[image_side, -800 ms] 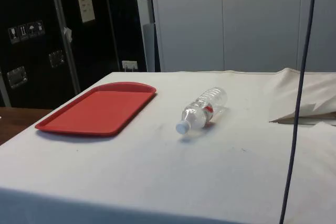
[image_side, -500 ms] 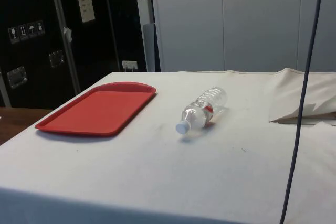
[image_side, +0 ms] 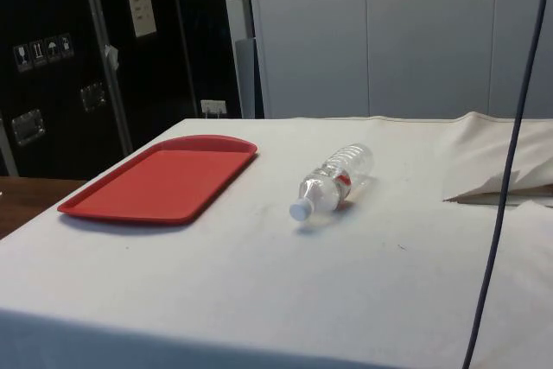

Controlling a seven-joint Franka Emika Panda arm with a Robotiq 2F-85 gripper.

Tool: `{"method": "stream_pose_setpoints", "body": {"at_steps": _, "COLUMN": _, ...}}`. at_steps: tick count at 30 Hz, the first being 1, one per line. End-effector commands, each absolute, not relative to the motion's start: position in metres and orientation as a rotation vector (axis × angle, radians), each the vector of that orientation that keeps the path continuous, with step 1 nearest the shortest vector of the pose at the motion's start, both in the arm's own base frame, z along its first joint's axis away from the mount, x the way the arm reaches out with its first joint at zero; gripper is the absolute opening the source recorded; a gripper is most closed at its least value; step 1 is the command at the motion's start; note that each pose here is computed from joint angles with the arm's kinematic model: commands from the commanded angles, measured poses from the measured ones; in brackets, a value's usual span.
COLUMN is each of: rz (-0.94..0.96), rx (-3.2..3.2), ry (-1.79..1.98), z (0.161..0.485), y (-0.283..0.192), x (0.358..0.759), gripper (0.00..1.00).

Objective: Place the bottle upright on the tray.

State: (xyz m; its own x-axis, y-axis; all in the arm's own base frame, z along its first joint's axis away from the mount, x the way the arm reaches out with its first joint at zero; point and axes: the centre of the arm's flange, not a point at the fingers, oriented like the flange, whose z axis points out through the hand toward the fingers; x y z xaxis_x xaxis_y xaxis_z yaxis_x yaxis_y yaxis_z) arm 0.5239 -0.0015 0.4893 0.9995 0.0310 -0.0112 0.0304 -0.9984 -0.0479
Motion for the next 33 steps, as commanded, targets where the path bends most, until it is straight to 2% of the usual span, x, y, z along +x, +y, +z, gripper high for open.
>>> {"method": "stream_pose_setpoints", "body": {"at_steps": 1, "rz": 0.014, "rx": -3.093, "ry": -0.049, "z": 0.49, "y": -0.001, "x": 0.522, "gripper": 1.0}}
{"method": "stream_pose_setpoints", "body": {"at_steps": 33, "rz": -0.089, "rx": -3.085, "ry": -0.078, "z": 0.493, "y": 0.009, "x": 0.477, "gripper": 1.0}}
